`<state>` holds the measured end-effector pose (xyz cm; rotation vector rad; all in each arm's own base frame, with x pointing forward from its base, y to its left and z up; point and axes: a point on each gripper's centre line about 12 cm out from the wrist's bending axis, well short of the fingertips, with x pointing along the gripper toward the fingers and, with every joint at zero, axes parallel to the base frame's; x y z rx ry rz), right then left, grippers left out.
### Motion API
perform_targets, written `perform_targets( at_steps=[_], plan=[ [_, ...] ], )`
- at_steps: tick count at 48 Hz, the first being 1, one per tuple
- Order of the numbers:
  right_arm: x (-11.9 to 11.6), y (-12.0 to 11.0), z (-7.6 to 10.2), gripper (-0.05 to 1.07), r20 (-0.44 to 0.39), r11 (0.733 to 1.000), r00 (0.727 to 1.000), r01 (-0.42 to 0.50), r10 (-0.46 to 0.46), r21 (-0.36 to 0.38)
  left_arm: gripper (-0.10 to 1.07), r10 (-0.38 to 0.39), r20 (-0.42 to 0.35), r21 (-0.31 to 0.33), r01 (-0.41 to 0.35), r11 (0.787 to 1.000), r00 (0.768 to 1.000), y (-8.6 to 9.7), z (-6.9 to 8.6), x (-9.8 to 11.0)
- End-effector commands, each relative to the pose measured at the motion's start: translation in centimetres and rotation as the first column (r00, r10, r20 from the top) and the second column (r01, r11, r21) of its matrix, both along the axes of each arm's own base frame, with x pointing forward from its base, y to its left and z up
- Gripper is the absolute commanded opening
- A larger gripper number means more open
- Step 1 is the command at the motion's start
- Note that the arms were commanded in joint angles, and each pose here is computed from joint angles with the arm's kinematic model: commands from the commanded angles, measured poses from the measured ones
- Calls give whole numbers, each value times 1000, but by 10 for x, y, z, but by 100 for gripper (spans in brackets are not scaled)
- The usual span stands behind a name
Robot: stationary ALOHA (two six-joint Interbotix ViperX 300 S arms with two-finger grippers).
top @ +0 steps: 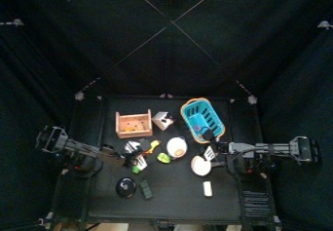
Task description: Place carrot bottom in toolbox
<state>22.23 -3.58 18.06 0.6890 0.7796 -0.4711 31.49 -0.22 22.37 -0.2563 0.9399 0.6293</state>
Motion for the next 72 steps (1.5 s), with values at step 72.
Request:
perform_targets(
  at_steps=[72],
  plan=[
    [19,-3,10,84,60,998,997,-39,42,-54,89,224,158,-5,-226,974,962,140,-50,-60]
  ],
)
